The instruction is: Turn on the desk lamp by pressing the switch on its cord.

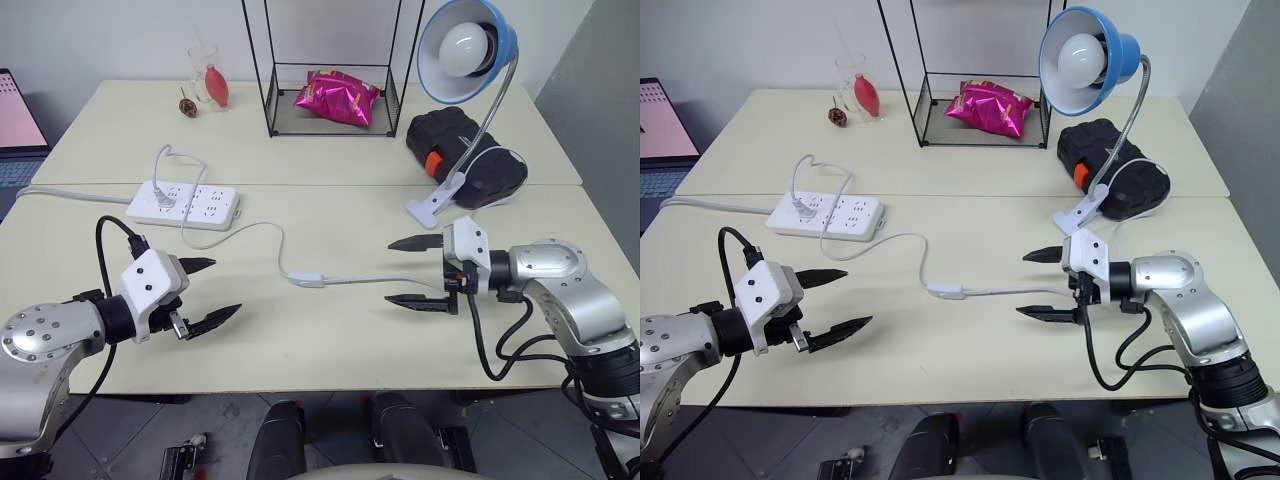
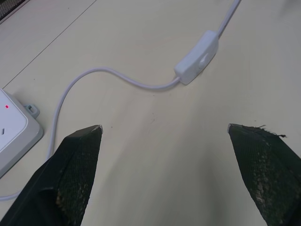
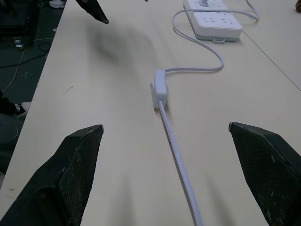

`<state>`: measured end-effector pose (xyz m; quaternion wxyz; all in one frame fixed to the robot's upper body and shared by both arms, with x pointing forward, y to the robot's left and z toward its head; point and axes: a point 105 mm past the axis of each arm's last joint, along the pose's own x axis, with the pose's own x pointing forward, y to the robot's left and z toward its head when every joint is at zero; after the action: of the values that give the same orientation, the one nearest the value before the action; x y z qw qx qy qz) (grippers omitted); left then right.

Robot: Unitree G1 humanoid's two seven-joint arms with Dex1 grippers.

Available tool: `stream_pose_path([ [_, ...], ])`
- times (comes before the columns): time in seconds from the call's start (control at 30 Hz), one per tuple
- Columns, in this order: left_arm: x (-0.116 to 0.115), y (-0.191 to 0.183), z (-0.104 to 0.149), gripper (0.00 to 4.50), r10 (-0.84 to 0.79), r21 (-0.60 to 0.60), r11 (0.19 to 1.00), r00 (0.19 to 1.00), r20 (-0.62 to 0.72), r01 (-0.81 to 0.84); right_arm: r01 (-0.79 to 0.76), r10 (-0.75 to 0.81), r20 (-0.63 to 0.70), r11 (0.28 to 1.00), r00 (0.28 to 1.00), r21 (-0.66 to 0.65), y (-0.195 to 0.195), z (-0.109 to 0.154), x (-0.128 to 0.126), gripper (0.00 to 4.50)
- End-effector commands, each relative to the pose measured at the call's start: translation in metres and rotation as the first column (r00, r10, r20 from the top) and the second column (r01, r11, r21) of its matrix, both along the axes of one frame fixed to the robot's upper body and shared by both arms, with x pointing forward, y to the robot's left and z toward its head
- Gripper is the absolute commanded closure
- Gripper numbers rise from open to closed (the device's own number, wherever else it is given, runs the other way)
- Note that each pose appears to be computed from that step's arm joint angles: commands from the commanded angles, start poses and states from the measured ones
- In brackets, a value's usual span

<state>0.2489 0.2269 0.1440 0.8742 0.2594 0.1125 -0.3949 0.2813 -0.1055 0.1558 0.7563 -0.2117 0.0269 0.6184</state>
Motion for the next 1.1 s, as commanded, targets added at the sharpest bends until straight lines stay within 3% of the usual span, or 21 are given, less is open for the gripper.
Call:
stream_pose_path([
  [0.03,-0.002,-0.006,0.013,0.05,-0.032,-0.014,0.999,0.998,0.046,0.033,-0.016,0.016,0.043,1.0,0.999,0.013,0.003,0.01,-0.002,0.0],
  [0.27,-0.002,-0.004,0.009,0.05,0.01,-0.01,1.0,1.0,0.017,-0.01,-0.007,0.008,0.057,1.0,0.998,-0.019,0.003,0.006,0.001,0.0],
  [0.5,-0.01,-0.008,0.015,0.05,-0.068,-0.066,0.996,0.998,-0.02,0.066,0.006,-0.006,0.042,1.0,0.999,-0.006,0.005,0.008,0.003,0.0],
  [0.8,-0.007,0.0,0.014,0.05,-0.061,0.001,0.998,0.998,0.003,0.061,0.001,-0.002,0.031,1.0,1.0,0.004,0.012,0.012,0.004,0.0],
  [1.1,-0.013,0.002,0.009,0.05,-0.102,0.03,0.994,0.994,-0.042,0.103,-0.013,0.012,-0.016,0.998,1.0,-0.056,0.046,0.0,0.013,0.0],
])
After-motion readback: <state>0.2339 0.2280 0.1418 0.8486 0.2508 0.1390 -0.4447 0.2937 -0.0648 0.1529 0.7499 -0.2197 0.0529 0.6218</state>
